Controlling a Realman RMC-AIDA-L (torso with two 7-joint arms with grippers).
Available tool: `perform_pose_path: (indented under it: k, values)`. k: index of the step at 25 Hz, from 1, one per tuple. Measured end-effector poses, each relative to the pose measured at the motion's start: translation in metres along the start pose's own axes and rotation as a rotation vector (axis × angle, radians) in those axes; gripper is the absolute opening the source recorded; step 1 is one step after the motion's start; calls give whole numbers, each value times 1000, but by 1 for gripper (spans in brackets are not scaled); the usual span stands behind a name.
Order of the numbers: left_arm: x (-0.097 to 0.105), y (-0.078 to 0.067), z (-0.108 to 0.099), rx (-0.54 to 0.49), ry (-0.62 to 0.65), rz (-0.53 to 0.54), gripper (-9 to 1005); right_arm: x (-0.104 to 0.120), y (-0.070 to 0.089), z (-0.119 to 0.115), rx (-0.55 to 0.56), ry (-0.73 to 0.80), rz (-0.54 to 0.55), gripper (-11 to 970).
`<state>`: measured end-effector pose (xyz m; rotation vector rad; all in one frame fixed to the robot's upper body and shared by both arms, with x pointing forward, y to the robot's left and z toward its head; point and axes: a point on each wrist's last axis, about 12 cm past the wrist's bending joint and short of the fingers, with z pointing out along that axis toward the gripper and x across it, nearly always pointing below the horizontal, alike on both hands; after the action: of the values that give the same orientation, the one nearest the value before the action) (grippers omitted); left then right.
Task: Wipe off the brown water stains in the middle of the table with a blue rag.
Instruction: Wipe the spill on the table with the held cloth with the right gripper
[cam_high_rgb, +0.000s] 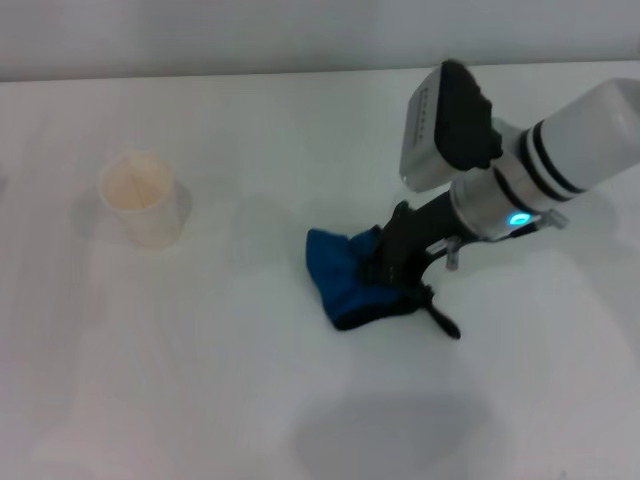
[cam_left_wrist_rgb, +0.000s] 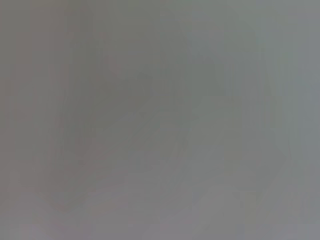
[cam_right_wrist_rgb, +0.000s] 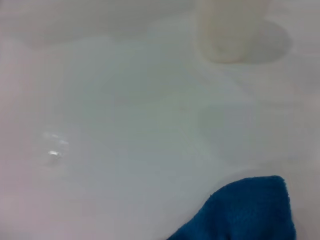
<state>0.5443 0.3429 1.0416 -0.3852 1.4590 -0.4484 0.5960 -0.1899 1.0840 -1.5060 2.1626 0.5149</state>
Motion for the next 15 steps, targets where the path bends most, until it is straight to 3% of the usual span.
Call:
perform_pose_path:
  k: [15]
  values:
    - [-1,2,-2,-5,-2,3,887,-2,-25,-9,154,48,-47,76]
